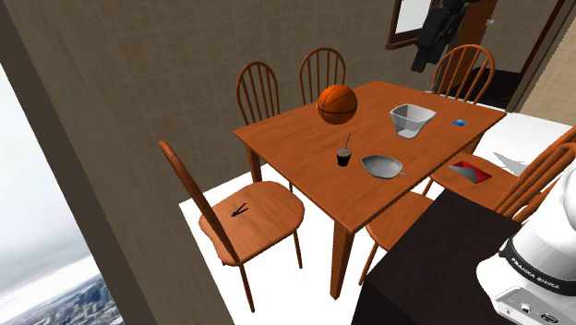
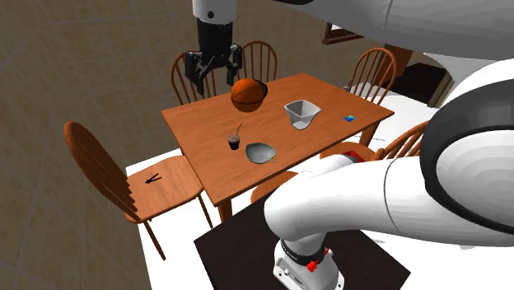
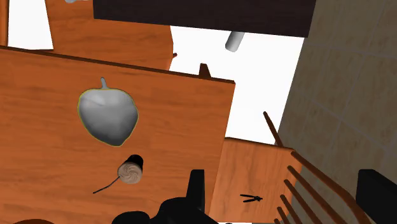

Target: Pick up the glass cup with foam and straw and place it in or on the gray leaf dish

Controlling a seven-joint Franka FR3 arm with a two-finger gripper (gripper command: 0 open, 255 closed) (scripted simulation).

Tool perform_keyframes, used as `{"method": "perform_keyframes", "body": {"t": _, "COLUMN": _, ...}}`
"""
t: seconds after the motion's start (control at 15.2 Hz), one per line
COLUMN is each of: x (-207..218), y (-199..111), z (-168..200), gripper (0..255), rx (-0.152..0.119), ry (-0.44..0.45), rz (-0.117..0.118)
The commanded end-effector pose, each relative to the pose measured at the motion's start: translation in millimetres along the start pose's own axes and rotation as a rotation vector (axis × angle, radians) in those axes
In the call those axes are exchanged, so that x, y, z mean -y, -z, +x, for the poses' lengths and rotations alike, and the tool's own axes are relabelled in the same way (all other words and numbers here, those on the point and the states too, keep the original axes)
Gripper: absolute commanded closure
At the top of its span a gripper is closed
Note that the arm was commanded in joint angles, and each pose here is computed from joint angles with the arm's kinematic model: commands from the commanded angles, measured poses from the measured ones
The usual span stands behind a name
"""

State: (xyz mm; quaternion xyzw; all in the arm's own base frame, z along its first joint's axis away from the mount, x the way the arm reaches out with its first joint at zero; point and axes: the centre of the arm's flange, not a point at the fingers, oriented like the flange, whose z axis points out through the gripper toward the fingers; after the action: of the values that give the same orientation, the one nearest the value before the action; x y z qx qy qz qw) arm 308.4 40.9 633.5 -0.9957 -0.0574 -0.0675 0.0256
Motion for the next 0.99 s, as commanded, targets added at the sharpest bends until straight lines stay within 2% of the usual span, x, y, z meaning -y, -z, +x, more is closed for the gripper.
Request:
{"method": "perform_keyframes", "body": {"t": 0.0, "x": 0, "y": 0, "z": 0, "gripper": 0, "rx": 0.0, "ry": 0.0, "rz": 0.0}}
{"method": "perform_keyframes", "body": {"t": 0.92, "x": -98, "y": -142, "z": 72, "gripper": 0, "rx": 0.011, "ry": 0.027, "rz": 0.019}}
